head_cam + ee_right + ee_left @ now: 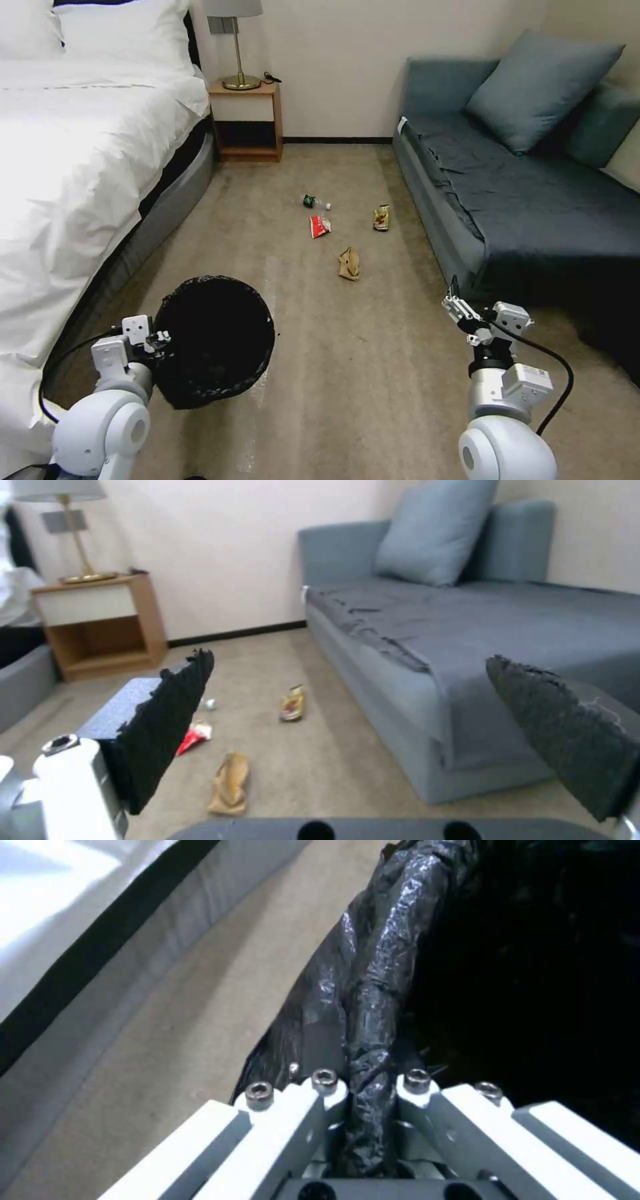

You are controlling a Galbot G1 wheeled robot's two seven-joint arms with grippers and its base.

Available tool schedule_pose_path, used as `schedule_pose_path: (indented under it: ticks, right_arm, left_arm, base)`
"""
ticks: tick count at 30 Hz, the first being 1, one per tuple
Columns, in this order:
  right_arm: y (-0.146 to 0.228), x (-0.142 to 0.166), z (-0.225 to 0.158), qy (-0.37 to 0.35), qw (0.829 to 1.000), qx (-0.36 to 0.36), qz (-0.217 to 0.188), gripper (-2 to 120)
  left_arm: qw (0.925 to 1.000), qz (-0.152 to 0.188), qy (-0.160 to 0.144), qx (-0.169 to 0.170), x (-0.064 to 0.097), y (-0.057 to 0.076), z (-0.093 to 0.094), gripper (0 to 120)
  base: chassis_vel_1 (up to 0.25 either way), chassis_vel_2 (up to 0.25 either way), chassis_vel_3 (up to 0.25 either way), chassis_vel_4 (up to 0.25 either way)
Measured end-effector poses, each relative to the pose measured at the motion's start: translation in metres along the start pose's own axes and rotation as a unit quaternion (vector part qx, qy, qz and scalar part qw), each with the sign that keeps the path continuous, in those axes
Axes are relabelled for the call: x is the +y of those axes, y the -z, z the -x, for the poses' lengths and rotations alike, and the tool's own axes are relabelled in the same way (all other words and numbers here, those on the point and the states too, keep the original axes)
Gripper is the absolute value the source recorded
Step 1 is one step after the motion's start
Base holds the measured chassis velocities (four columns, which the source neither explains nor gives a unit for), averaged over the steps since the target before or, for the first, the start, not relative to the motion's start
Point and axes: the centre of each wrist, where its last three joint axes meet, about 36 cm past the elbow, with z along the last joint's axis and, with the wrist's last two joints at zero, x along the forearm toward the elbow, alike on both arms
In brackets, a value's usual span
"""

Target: Pick up the trash bin, then pick up the garbage on the floor and place it into the trash bin.

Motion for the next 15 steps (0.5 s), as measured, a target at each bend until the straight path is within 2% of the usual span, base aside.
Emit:
schedule_pose_path:
  ticks: [4,15]
  right_arm:
    - [-0.013,0.004,-0.006,0.039,0.999,-0.013,0.0,100]
    - [-0.024,0.01,-0.007,0.064,0.998,-0.025,-0.005,100]
  left_arm:
    - [1.0,-0.007,0.0,0.003,-0.002,-0.003,0.0,2]
    - [0.9999,-0.011,0.0,0.008,-0.003,-0.005,0.004,2]
  base:
    - [0.0,0.0,0.0,0.0]
    - [0.0,0.0,0.0,0.0]
